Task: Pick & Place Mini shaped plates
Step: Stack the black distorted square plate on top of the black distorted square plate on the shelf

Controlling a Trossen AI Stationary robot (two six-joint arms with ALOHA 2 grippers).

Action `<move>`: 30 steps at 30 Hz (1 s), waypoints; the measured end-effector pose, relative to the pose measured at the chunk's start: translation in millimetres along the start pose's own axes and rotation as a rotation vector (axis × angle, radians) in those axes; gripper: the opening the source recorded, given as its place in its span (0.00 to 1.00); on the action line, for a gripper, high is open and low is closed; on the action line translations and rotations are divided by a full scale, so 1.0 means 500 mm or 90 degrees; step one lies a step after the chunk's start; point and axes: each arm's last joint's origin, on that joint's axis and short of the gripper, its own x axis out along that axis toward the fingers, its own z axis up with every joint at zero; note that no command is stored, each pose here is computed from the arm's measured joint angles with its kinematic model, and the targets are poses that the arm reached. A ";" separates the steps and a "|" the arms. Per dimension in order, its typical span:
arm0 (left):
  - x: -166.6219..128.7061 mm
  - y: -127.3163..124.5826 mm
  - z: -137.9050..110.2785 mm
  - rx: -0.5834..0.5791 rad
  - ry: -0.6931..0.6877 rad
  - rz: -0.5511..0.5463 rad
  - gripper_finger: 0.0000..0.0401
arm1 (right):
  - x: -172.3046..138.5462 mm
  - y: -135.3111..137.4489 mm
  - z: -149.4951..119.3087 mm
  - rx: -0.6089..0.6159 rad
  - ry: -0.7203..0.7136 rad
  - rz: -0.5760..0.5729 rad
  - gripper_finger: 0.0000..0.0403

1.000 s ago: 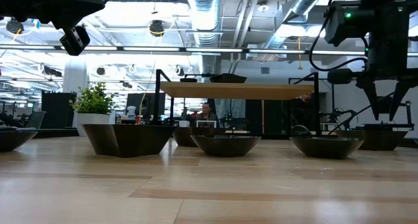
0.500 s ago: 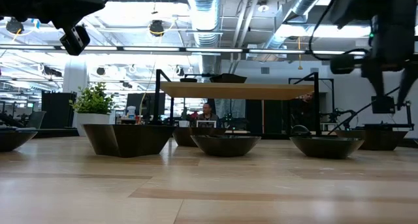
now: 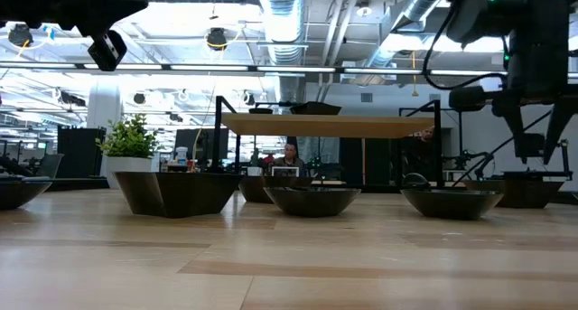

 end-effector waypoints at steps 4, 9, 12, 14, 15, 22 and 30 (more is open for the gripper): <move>0.000 0.000 0.001 0.000 -0.003 -0.001 0.04 | 0.010 0.006 -0.002 0.004 -0.014 -0.015 0.20; 0.000 -0.001 0.002 -0.002 -0.007 -0.003 0.04 | 0.014 0.007 -0.001 0.009 -0.019 -0.030 0.20; 0.000 -0.002 0.003 -0.002 -0.009 -0.005 0.04 | 0.015 0.011 0.003 0.023 -0.019 -0.033 0.20; 0.000 -0.002 0.004 -0.003 -0.011 -0.006 0.04 | 0.019 0.014 0.005 0.030 -0.025 -0.039 0.20; 0.000 -0.002 0.004 -0.004 -0.013 -0.007 0.04 | 0.020 0.016 0.006 0.034 -0.028 -0.042 0.20; 0.000 -0.004 0.009 -0.008 -0.027 -0.014 0.04 | 0.025 0.023 0.017 0.059 -0.039 -0.057 0.20; 0.000 -0.006 0.011 -0.011 -0.036 -0.018 0.04 | 0.038 0.028 0.009 0.061 -0.044 -0.074 0.20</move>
